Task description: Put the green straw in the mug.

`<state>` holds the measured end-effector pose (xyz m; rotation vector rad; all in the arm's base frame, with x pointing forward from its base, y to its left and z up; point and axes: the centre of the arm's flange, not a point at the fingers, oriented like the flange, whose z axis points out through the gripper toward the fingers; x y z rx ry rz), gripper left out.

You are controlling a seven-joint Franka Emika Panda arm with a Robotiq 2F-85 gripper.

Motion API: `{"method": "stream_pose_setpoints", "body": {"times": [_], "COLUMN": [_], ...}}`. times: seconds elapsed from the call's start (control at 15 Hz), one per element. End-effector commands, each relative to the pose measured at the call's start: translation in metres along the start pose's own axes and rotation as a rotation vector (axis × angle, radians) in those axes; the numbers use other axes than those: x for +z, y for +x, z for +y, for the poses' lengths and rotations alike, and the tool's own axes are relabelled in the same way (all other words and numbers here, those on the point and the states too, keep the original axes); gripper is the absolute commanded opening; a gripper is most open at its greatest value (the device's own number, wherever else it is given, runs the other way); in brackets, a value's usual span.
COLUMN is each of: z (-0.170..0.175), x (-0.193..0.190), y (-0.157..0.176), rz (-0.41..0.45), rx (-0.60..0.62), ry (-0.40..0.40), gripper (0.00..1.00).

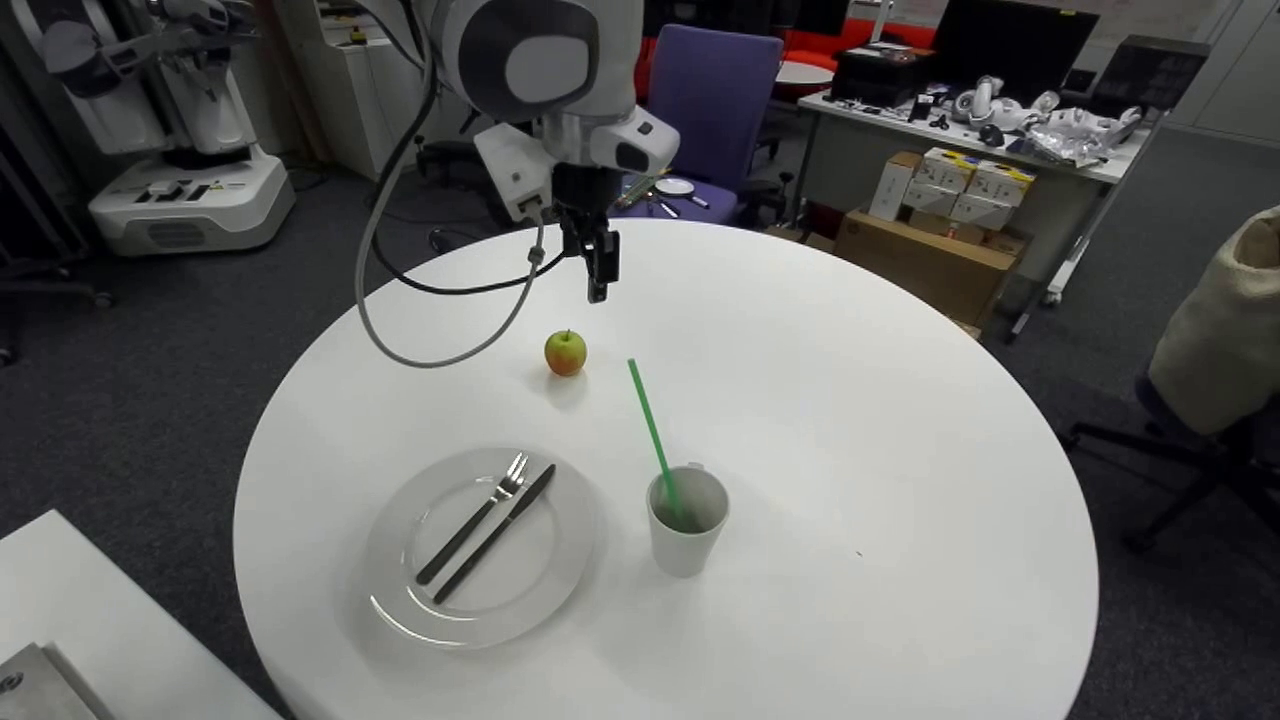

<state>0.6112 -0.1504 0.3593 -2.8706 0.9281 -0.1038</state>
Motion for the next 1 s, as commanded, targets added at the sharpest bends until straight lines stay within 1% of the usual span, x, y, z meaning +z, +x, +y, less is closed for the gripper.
{"method": "stream_pose_setpoints", "body": {"times": [0.0, 0.07, 0.13, 0.2, 0.4, 0.47, 0.53, 0.93], "z": [0.015, 0.015, 0.013, 0.013, 0.02, 0.019, 0.018, 0.018], "x": [0.0, 0.003, 0.007, 0.011, 0.012, 0.024, 0.025, 0.03], "y": [-0.021, -0.024, -0.029, -0.036, -0.041, -0.029, -0.029, -0.029], "rz": [-0.134, -0.196, -0.269, -0.266, -0.2, -0.221, -0.219, -0.226], "rx": [-0.109, -0.122, -0.094, -0.028, 0.098, 0.04, 0.049, 0.048], "ry": [0.099, 0.092, 0.031, -0.053, -0.186, -0.125, -0.136, -0.138], "gripper": [1.0, 1.0, 1.0, 1.0, 1.0, 1.0, 1.0, 1.0]}}
